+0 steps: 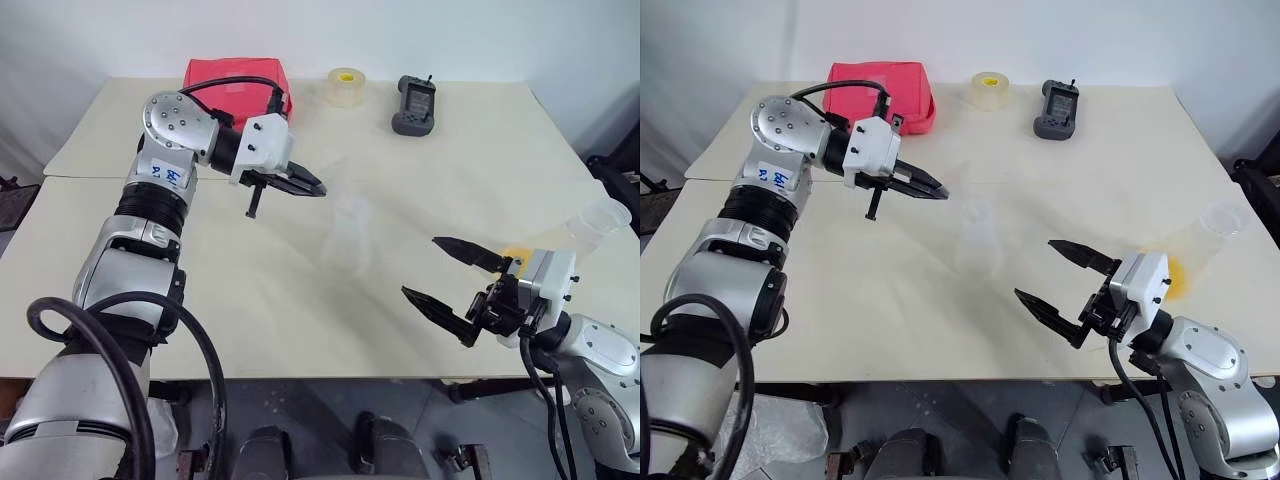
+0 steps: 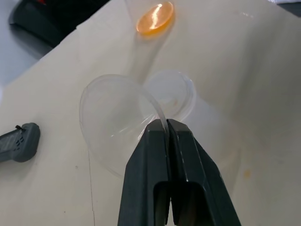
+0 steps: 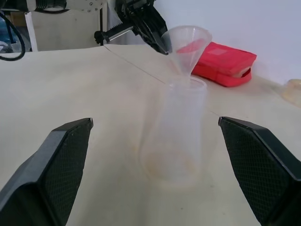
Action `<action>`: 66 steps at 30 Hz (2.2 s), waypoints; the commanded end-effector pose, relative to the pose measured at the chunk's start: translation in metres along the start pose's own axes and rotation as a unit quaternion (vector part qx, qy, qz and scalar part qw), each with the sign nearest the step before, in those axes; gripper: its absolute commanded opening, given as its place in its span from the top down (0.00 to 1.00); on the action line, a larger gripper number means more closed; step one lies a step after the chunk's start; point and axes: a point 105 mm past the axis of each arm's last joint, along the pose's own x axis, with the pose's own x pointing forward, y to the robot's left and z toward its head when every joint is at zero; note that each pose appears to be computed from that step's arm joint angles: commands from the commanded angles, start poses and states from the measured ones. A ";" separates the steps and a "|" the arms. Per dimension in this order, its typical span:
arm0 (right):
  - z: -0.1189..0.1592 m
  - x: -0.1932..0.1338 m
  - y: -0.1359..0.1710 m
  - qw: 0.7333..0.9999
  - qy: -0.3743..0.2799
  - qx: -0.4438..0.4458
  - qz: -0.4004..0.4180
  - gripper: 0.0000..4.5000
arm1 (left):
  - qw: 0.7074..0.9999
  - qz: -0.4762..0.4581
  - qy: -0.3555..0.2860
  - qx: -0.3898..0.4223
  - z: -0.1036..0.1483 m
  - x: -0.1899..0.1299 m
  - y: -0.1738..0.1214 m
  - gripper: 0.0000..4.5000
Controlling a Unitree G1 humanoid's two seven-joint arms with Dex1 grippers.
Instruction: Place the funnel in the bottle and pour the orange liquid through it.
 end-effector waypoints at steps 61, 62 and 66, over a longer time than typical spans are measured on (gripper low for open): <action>0.009 -0.127 -0.015 0.858 0.077 -0.022 -0.508 0.00 | 0.882 0.156 -0.188 -0.403 -0.051 -0.035 -0.098 0.01; 0.006 -0.128 -0.021 0.857 0.080 -0.022 -0.509 0.00 | 0.882 0.156 -0.187 -0.404 -0.051 -0.035 -0.100 0.01; -0.003 -0.132 -0.048 0.848 0.083 -0.029 -0.523 0.00 | 0.881 0.160 -0.188 -0.403 -0.049 -0.035 -0.103 0.01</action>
